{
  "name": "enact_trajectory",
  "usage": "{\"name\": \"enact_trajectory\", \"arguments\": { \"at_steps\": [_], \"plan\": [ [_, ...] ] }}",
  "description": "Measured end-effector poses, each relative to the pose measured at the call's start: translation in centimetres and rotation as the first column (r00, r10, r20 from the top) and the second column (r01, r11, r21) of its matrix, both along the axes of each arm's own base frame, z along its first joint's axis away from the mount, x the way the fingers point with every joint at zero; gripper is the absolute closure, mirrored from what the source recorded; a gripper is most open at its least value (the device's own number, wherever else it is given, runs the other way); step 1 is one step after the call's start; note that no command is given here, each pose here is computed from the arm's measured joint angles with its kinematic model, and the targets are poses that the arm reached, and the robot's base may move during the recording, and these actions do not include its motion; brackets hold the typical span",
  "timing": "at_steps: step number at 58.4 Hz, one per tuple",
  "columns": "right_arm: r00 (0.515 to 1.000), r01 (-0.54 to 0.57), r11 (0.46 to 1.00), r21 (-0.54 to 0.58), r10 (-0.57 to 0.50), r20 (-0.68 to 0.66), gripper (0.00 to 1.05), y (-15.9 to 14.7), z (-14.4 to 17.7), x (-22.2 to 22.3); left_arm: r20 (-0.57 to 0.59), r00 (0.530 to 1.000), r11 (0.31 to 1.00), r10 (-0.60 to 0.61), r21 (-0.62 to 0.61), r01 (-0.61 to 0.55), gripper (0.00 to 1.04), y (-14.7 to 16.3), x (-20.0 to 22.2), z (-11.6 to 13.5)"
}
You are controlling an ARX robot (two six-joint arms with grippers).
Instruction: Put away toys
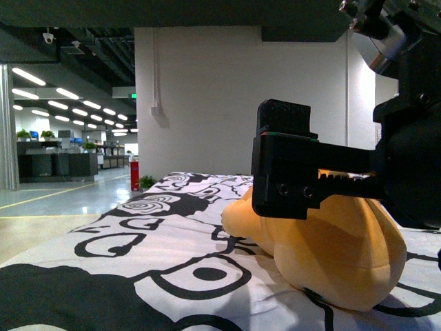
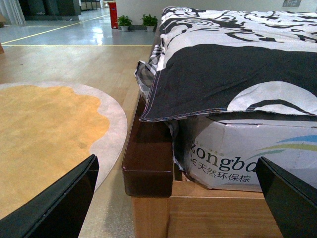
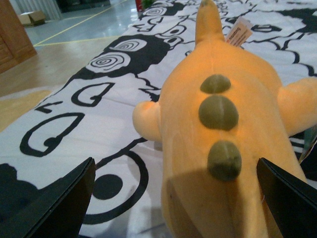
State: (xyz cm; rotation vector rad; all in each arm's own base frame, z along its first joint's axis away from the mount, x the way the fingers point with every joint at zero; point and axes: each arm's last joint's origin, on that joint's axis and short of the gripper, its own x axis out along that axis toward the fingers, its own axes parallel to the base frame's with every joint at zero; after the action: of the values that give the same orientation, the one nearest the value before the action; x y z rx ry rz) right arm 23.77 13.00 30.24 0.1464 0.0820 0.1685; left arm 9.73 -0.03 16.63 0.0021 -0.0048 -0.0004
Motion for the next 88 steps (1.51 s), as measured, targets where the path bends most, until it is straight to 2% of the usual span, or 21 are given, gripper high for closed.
{"name": "enact_trajectory", "arguments": {
  "at_steps": [7,27,49,71,88],
  "plan": [
    [0.997,0.045,0.998,-0.036,-0.043,0.060,0.06,-0.2,-0.1,0.1,0.000,1.000,1.000,0.000,0.000,0.000,0.06,0.0,0.0,0.0],
    [0.982,0.067,0.990,-0.128,-0.042,0.185,0.06,1.0,-1.2,-0.5,0.000,1.000,1.000,0.000,0.000,0.000,0.06,0.0,0.0,0.0],
    [0.987,0.078,0.987,-0.142,-0.056,0.149,0.06,1.2,-2.4,0.3,0.000,1.000,1.000,0.000,0.000,0.000,0.06,0.0,0.0,0.0],
    [0.985,0.143,0.984,-0.102,-0.132,0.112,0.06,-1.6,-1.9,2.4,0.000,1.000,1.000,0.000,0.000,0.000,0.06,0.0,0.0,0.0],
    [0.991,0.122,0.988,-0.098,-0.116,0.070,0.06,-0.7,-3.8,3.8,0.000,1.000,1.000,0.000,0.000,0.000,0.06,0.0,0.0,0.0]
  ]
}}
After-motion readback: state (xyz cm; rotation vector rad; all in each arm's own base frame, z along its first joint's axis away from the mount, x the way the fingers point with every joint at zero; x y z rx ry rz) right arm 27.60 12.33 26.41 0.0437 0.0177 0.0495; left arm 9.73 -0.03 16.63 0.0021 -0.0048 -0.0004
